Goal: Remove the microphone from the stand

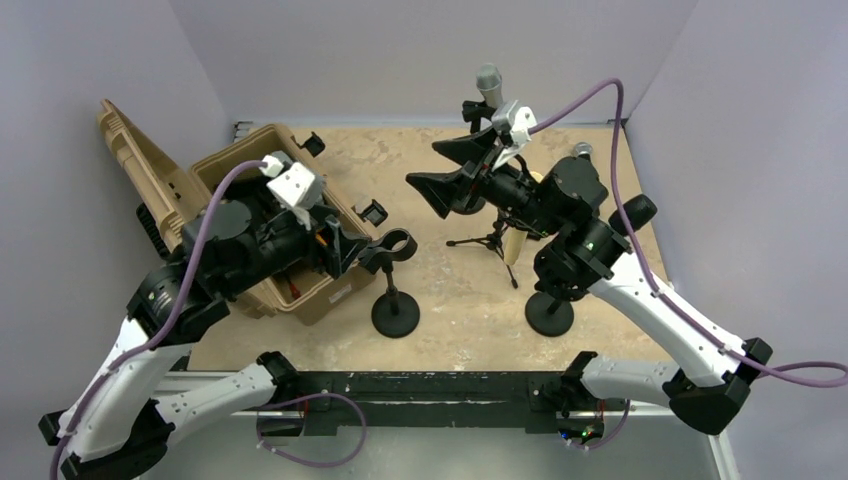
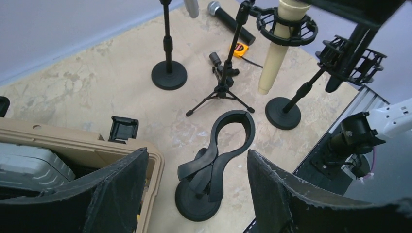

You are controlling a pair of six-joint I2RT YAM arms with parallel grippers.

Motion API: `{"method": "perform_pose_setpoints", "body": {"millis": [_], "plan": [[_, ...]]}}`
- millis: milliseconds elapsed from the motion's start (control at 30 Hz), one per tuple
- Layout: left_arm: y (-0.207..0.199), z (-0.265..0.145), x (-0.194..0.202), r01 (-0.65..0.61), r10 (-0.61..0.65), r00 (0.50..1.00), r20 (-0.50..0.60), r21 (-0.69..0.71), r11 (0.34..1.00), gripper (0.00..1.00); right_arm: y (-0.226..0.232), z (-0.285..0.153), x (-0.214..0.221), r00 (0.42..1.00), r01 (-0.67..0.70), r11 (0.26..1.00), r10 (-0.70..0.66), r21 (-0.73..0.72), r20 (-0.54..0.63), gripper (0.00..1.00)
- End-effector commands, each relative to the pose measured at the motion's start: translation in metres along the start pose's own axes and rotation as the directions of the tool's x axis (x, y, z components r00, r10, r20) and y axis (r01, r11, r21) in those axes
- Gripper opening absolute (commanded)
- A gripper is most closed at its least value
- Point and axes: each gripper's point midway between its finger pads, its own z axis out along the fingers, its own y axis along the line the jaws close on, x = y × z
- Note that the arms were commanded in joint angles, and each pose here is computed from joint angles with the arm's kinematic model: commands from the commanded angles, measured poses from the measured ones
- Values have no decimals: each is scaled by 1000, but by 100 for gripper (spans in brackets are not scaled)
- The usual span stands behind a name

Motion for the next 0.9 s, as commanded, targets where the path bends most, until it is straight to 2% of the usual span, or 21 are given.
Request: {"method": "perform_pose_setpoints", "body": {"millis": [0,167,300,633,767,867], "plan": [[2,13,5,57,-60,995,-74,-35,998,67,1,-14,-40,993,21,999,-25,36,113,74],[-15,32,6,29,-22,995,-99,72,997,53,-1,-26,-40,992,22,998,-30,63,119,74],[-18,40,14,7,5,991,-133,95,995,43,0,-37,-45,990,25,997,-35,72,134,75],[-10,58,39,-14,29,978,-208,71,997,31,2,-46,-55,985,42,996,-54,78,162,76],[-11,63,53,-15,35,970,-239,84,996,24,2,-47,-53,986,41,996,-53,78,159,76],[-9,68,72,-10,34,959,-283,86,996,14,1,-48,-52,985,42,996,-54,78,162,76]]}}
